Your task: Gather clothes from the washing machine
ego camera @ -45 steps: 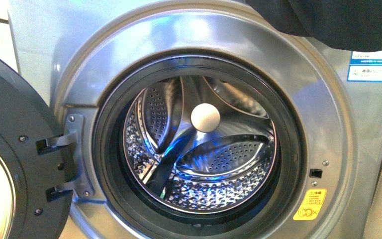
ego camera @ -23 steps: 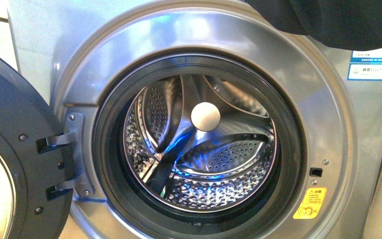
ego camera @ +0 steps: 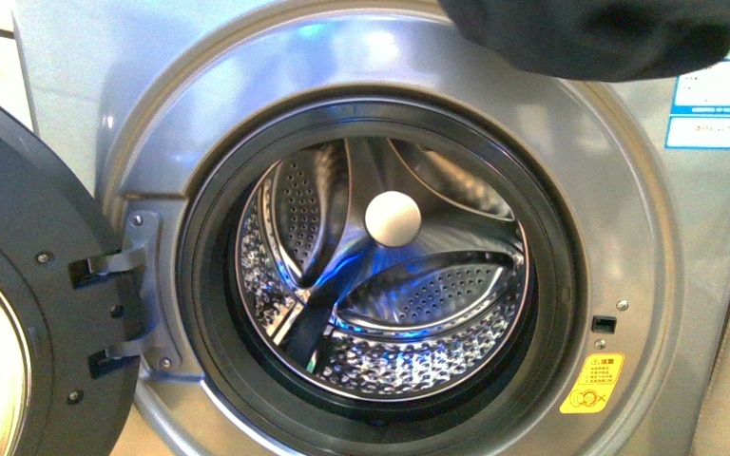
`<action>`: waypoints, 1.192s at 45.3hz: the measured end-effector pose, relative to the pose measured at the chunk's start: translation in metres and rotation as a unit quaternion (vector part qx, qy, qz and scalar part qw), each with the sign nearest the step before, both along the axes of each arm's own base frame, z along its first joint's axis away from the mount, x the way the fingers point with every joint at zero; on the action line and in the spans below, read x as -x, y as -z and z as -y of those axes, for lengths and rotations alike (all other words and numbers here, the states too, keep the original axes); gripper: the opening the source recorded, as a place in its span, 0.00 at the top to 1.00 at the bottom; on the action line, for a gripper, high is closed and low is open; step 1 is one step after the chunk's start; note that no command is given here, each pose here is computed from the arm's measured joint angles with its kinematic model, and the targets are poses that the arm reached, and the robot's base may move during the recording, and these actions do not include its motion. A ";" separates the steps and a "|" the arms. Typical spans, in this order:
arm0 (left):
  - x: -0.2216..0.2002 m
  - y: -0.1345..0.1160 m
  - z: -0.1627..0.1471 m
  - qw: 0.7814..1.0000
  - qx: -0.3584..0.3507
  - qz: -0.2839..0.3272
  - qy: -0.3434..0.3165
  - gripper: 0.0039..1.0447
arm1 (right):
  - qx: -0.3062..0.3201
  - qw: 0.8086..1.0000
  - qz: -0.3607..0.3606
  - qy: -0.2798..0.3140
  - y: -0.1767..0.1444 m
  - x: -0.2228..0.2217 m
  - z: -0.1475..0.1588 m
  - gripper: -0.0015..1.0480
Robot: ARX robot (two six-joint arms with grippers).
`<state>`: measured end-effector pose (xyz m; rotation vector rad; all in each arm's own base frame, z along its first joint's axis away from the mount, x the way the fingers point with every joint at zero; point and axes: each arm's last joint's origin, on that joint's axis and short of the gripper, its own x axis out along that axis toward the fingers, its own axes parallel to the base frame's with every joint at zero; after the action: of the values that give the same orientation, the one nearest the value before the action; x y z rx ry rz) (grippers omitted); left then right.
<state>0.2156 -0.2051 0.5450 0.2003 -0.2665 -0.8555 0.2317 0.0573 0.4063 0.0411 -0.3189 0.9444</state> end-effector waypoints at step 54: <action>-0.001 -0.001 -0.002 1.000 0.002 0.002 -0.006 0.86 | -0.090 0.993 0.011 0.069 -0.005 -0.047 -0.018 0.85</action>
<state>0.2162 -0.2035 0.5463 0.1990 -0.2709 -0.8432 0.2789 0.0753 0.4113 0.1712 -0.4215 0.7773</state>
